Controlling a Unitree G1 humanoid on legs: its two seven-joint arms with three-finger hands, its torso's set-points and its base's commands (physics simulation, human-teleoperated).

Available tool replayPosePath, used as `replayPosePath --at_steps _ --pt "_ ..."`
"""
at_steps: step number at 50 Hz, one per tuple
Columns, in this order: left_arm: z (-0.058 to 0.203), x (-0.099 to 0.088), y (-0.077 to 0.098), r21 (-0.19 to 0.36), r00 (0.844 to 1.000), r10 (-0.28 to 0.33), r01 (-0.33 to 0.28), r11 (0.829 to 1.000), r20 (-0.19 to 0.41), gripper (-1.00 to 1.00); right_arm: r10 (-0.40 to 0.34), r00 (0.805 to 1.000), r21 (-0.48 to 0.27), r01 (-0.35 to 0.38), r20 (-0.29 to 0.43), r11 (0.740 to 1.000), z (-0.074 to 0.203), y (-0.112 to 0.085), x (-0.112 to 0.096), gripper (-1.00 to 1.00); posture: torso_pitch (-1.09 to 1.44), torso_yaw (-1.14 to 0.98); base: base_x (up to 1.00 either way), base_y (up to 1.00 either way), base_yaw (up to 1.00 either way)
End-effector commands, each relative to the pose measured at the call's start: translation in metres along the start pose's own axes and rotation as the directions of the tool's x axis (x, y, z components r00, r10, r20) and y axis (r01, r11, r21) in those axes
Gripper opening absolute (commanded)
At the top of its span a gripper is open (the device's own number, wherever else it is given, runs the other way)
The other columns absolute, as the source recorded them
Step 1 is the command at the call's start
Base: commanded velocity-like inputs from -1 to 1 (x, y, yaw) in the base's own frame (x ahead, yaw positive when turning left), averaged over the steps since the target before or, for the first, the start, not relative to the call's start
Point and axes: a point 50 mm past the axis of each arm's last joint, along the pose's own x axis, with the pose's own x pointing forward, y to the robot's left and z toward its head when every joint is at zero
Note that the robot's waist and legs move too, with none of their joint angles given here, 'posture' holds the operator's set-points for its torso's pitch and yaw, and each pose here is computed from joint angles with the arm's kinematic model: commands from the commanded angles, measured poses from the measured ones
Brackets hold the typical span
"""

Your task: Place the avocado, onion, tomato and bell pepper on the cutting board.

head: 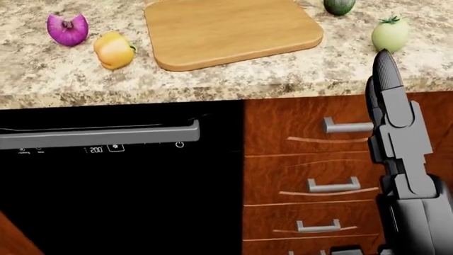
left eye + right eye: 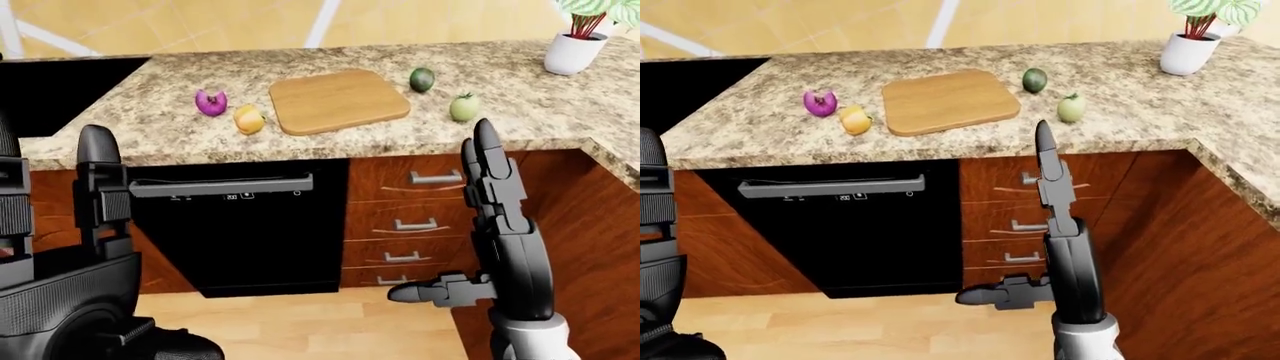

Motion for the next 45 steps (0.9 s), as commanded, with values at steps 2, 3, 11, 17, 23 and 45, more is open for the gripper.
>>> replayPosePath --at_steps 2,3,11,17,23,45 --pt "0.0099 0.0014 -0.0033 0.003 0.998 -0.023 0.023 1.0 0.057 1.0 -0.012 0.996 0.0 0.012 0.091 1.0 0.0154 -0.0019 0.0018 1.0 0.0 0.0 0.15 0.0 0.0" --pt "0.0098 0.0012 -0.0034 0.004 0.998 -0.024 0.024 1.0 0.057 1.0 -0.012 0.996 0.0 0.012 0.091 1.0 0.0154 -0.0018 0.0017 1.0 0.0 0.0 0.16 0.0 0.0" --pt "0.0102 0.0012 -0.0035 0.004 0.998 -0.026 0.026 1.0 0.059 1.0 -0.01 0.996 -0.001 0.01 0.092 1.0 0.0159 -0.0014 0.002 1.0 0.0 0.0 0.15 0.0 0.0" --pt "0.0092 0.001 -0.0043 0.003 0.998 -0.03 0.03 1.0 0.056 1.0 -0.008 0.996 0.0 0.008 0.088 1.0 0.0142 -0.0004 0.0025 1.0 0.0 0.0 0.15 0.0 0.0" --pt "0.009 0.0007 -0.0043 0.003 0.998 -0.03 0.03 1.0 0.057 1.0 -0.009 0.996 0.0 0.009 0.088 1.0 0.0144 -0.0008 0.002 1.0 0.0 0.0 0.15 0.0 0.0" --pt "0.0088 -0.0001 -0.0043 0.002 0.998 -0.031 0.031 1.0 0.055 1.0 -0.008 0.996 0.013 0.007 0.084 1.0 0.013 -0.0008 0.0019 1.0 0.0 0.0 0.06 -0.18 0.0"
